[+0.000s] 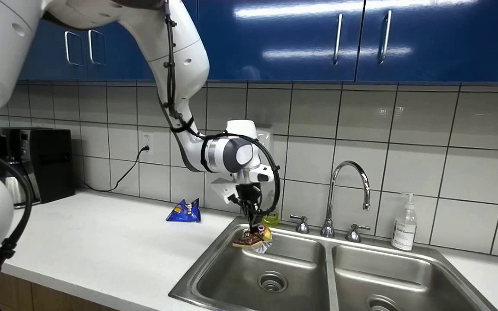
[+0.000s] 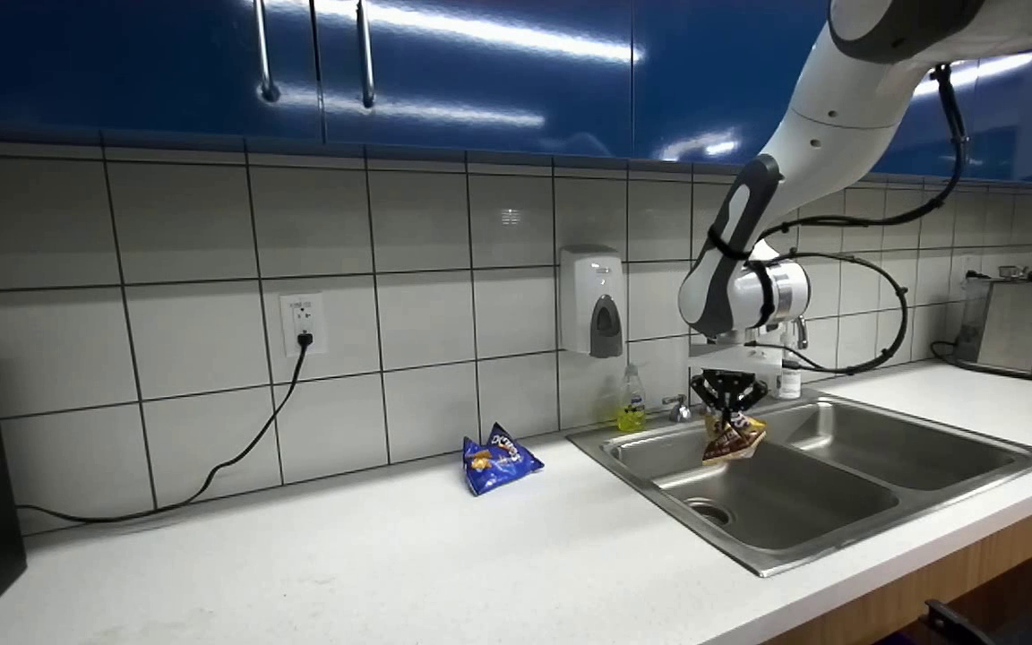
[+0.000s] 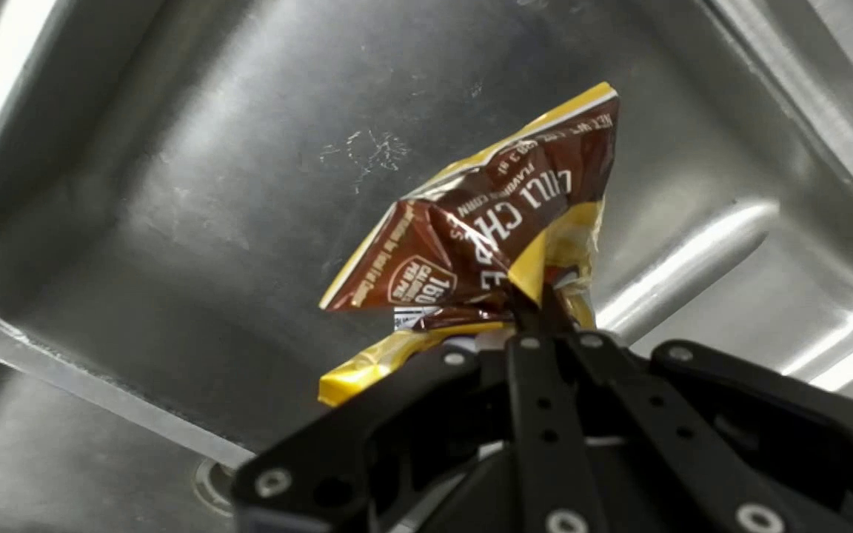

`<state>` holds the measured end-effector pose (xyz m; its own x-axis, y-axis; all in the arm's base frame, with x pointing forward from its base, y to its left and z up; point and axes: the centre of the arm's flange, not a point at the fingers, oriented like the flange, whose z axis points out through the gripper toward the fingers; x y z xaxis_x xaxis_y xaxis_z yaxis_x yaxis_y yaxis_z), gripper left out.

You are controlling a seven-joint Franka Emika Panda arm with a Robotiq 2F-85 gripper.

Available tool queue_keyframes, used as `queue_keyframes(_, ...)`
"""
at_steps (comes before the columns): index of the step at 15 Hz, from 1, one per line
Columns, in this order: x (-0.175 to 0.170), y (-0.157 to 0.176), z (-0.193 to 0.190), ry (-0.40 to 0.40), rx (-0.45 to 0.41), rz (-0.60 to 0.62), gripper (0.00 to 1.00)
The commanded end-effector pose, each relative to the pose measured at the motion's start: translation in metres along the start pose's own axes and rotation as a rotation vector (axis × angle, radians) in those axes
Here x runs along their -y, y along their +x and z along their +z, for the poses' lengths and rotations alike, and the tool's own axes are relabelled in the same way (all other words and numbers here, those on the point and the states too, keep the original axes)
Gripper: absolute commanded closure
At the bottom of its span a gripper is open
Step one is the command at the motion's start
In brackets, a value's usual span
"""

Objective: Place the brown object in the sink

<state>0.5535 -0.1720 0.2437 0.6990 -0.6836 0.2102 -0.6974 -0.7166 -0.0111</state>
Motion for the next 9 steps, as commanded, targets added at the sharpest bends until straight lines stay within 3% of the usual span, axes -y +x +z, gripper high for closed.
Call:
queue_keyframes(1, -0.021, 0.018, 0.044, 0.031, -0.024, -0.009, 1.0)
queue_keyframes(9, -0.05, 0.019, 0.118, 0.019, -0.011, -0.022, 1.0)
